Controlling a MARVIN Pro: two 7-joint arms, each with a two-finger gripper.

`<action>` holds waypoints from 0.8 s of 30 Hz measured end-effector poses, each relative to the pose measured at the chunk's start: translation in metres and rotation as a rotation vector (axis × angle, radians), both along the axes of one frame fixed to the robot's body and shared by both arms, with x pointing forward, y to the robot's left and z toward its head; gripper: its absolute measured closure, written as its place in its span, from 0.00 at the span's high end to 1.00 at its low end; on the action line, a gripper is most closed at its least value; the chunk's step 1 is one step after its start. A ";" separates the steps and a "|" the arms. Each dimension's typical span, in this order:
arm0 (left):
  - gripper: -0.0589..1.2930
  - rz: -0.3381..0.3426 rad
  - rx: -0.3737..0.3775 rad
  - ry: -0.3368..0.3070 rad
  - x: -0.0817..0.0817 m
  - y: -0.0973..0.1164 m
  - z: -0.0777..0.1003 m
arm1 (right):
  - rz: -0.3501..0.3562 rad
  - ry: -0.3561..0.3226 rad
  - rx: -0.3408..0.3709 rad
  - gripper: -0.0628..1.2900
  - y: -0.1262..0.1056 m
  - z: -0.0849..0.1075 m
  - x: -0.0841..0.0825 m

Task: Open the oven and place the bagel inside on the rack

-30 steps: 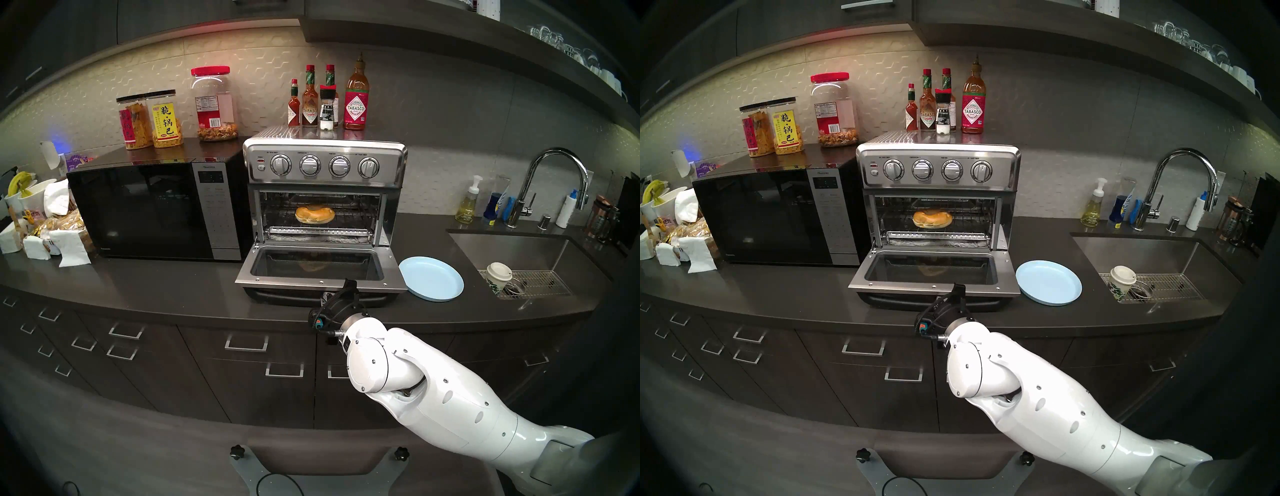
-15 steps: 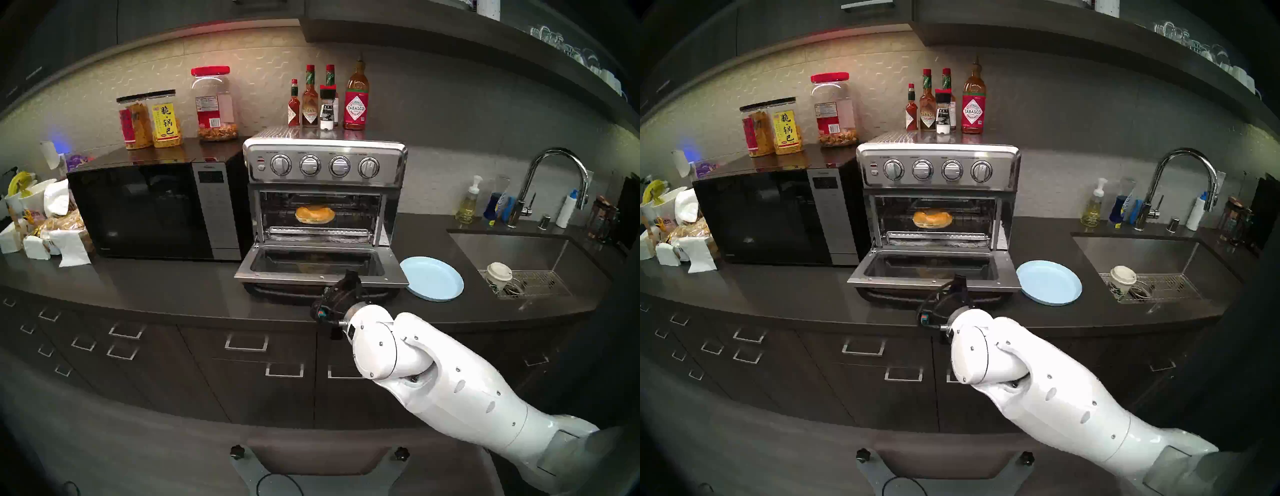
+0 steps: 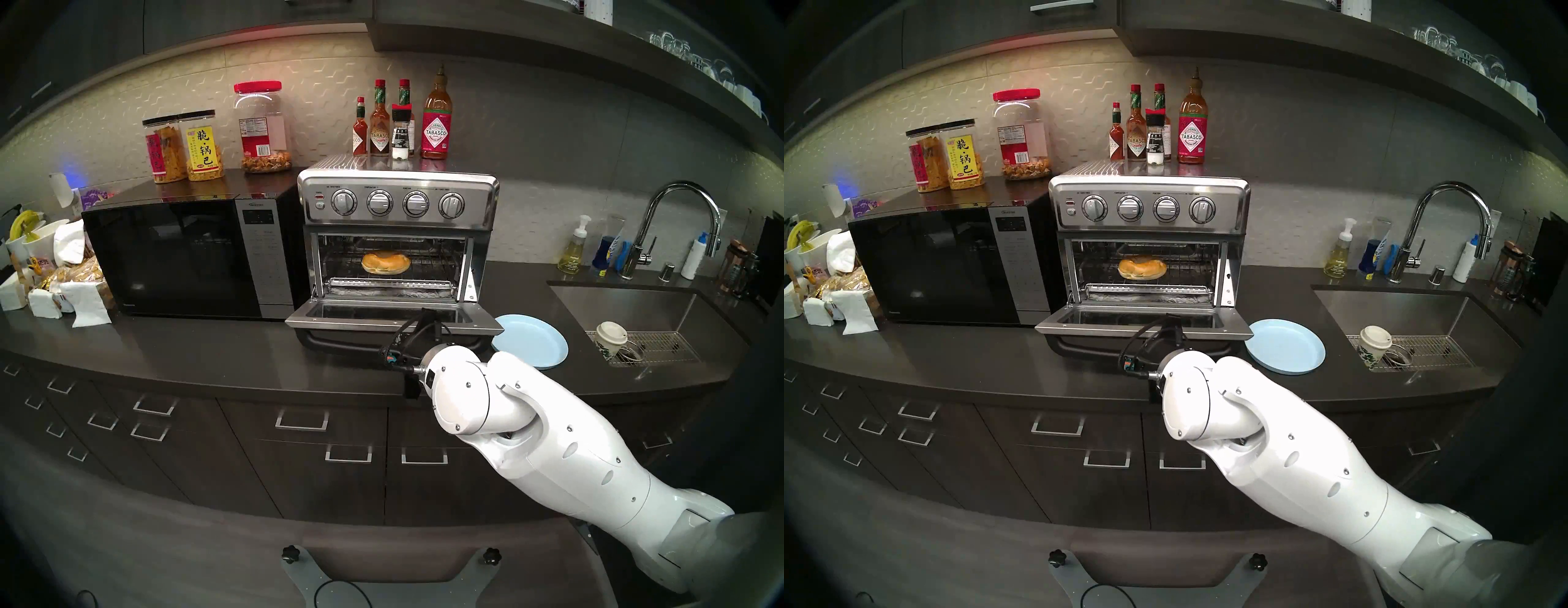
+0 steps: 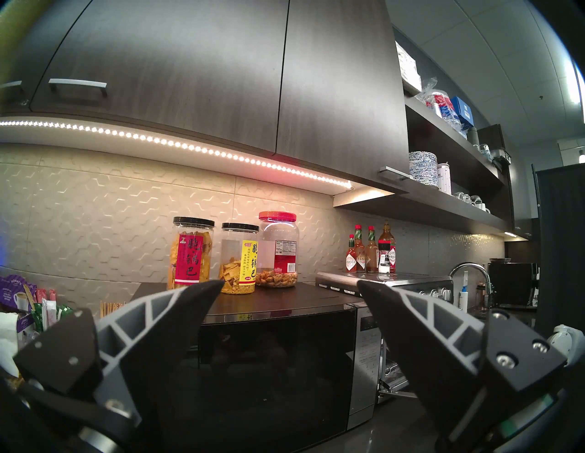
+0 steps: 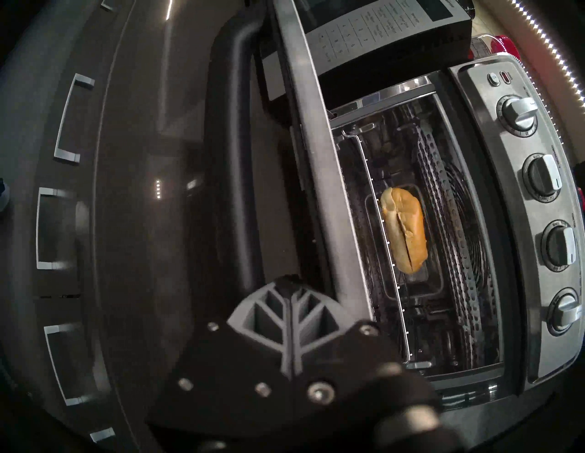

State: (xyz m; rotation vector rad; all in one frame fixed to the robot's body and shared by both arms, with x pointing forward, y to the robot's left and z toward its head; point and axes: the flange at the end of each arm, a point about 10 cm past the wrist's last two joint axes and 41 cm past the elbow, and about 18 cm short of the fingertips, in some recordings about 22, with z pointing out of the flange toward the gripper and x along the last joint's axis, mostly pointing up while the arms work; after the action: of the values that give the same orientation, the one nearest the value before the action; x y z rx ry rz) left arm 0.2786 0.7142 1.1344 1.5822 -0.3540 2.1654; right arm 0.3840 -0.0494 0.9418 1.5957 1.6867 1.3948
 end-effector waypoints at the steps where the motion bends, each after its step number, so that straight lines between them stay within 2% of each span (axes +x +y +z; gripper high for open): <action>1: 0.94 0.000 0.000 0.000 0.000 0.000 0.000 | 0.000 0.003 0.001 0.03 0.001 0.002 0.001; 24: 0.94 0.000 0.000 0.000 0.000 0.000 0.000 | 0.032 0.110 0.063 0.03 -0.001 0.088 0.042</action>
State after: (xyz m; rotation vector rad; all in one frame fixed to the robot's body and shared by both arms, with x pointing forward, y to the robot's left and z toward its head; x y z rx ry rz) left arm 0.2788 0.7140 1.1343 1.5826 -0.3544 2.1647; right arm 0.4264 -0.0507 1.0297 1.7160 1.7537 1.4120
